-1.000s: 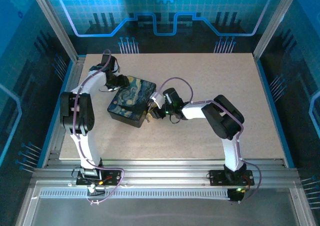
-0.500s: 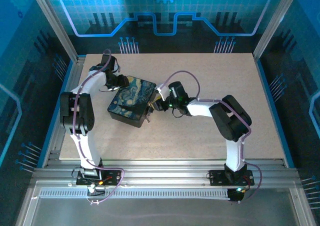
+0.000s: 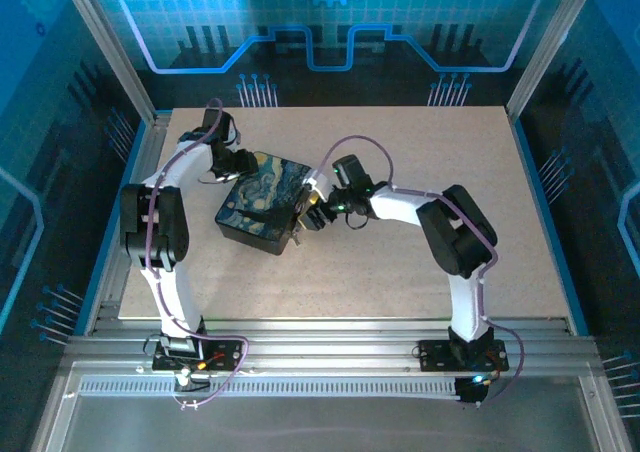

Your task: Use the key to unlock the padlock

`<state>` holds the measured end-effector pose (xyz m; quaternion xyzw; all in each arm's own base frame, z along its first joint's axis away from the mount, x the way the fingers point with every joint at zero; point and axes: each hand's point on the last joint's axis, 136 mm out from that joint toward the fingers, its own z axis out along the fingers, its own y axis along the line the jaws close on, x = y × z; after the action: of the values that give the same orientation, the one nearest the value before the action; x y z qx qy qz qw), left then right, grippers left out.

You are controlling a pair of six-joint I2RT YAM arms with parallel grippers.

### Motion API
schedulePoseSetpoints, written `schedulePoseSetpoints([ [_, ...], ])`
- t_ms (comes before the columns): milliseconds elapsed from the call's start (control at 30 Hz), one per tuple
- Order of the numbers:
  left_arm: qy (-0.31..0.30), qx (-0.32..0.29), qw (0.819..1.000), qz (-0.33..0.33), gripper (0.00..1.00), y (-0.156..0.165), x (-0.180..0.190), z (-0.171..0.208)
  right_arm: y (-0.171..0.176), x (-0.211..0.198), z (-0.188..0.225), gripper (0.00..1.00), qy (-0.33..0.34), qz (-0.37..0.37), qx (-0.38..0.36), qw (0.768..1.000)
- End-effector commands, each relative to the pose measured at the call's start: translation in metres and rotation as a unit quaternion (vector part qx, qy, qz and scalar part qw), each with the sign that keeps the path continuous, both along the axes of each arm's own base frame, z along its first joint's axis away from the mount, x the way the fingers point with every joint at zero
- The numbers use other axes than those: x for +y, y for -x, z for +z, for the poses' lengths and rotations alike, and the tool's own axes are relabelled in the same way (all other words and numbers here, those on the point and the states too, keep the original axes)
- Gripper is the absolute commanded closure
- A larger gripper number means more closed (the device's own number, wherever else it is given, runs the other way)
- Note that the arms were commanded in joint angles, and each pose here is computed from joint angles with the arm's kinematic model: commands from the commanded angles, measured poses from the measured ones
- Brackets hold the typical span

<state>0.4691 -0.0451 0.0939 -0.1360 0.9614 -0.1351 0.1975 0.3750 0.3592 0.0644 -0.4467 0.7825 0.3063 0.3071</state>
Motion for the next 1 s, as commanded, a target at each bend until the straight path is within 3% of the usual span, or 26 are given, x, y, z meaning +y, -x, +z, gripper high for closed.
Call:
schedulePoseSetpoints([
  [0,0.008,0.03,0.999,-0.015,0.52,0.013,-0.008,-0.01,0.013,0.012,-0.028,0.25,0.055,0.026,0.021,0.998],
  [400,0.011,0.023,0.999,-0.023,0.52,0.005,-0.01,-0.006,0.016,0.018,-0.054,0.32,0.097,0.048,0.041,0.993],
  [567,0.015,0.019,0.999,-0.023,0.52,0.003,-0.011,-0.006,0.018,0.019,-0.058,0.46,0.106,0.054,0.045,0.992],
  [667,0.017,0.018,0.999,-0.022,0.53,0.004,-0.012,-0.005,0.017,0.018,-0.057,0.63,0.101,0.048,0.039,0.993],
  [967,0.006,0.024,0.999,-0.022,0.53,0.009,-0.008,-0.009,-0.003,0.003,-0.026,0.64,0.032,-0.022,0.015,0.999],
])
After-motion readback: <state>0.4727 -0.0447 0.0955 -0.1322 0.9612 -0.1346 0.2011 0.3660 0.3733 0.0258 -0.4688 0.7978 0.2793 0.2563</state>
